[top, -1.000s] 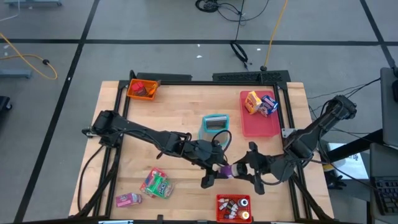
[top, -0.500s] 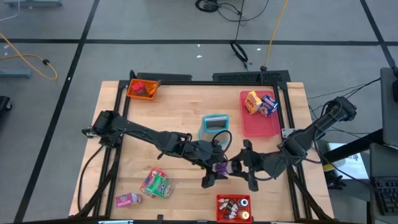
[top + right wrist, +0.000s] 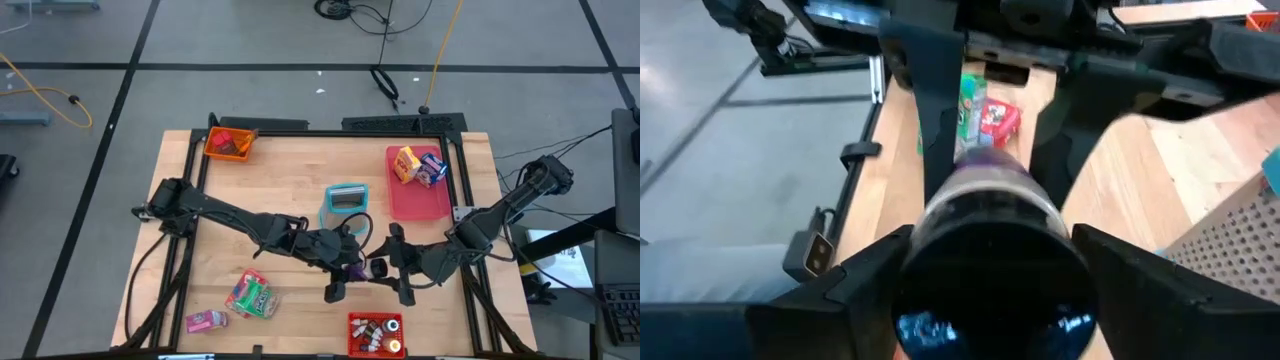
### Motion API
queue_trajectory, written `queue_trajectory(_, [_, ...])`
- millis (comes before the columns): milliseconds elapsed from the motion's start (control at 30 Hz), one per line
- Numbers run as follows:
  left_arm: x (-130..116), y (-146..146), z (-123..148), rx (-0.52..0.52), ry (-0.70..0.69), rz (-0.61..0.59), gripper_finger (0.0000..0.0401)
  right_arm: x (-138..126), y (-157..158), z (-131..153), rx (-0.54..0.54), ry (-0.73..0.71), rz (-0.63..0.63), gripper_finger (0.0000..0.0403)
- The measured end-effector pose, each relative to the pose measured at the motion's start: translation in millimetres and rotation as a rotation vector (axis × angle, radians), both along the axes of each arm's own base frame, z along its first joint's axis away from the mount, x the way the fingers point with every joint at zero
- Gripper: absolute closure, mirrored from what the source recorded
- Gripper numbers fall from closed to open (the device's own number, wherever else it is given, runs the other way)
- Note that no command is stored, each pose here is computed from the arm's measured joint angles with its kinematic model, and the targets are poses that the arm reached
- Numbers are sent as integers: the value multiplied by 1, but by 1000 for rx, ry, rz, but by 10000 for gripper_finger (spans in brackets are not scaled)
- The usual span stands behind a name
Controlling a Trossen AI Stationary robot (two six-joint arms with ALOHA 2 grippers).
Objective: Pick & Place Kitchen Items
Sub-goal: Put the purple seasoning bottle into the orange bin
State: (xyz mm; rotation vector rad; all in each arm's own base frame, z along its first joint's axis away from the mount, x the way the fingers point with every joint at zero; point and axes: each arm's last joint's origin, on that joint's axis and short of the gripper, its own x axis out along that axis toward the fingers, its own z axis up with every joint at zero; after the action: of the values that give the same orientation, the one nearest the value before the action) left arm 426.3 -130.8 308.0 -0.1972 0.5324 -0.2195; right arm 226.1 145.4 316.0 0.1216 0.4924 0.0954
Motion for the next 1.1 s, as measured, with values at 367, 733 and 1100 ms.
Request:
queue_trajectory(367, [-28,-2,17,153,57,196,271,-9,-6,-8,-18,117,-29,152])
queue_trajectory(733, [-98,8,44,309,143,691,271,-25,9,-23,12,184,2,154])
queue_trajectory(1100, [-160,42,19,246,93,965,271,-29,15,-61,51,138,29,154])
